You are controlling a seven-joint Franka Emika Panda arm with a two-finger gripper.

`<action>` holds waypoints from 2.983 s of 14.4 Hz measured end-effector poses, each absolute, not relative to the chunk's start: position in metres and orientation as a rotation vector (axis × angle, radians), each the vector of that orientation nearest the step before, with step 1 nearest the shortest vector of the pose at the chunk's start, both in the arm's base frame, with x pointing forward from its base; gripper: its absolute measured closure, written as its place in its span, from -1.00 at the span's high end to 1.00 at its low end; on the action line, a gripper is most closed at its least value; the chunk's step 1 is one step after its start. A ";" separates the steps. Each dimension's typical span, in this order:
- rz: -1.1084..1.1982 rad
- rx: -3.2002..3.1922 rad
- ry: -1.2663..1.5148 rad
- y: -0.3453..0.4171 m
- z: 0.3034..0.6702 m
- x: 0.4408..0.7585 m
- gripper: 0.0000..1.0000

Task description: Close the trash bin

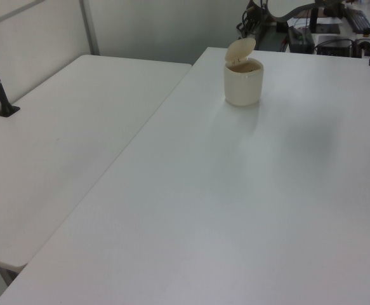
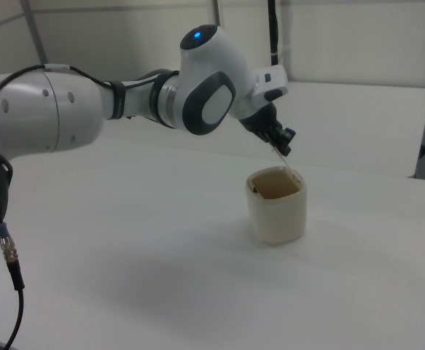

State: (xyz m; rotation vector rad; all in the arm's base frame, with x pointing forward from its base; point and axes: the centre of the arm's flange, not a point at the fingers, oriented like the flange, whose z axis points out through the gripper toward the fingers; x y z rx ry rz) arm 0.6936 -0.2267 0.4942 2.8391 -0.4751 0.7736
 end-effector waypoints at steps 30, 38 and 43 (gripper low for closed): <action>0.374 3.053 -0.220 -0.076 0.551 0.661 -0.99; 0.068 3.084 0.041 0.008 0.589 0.600 -0.92; 0.039 3.084 0.076 0.004 0.595 0.591 0.03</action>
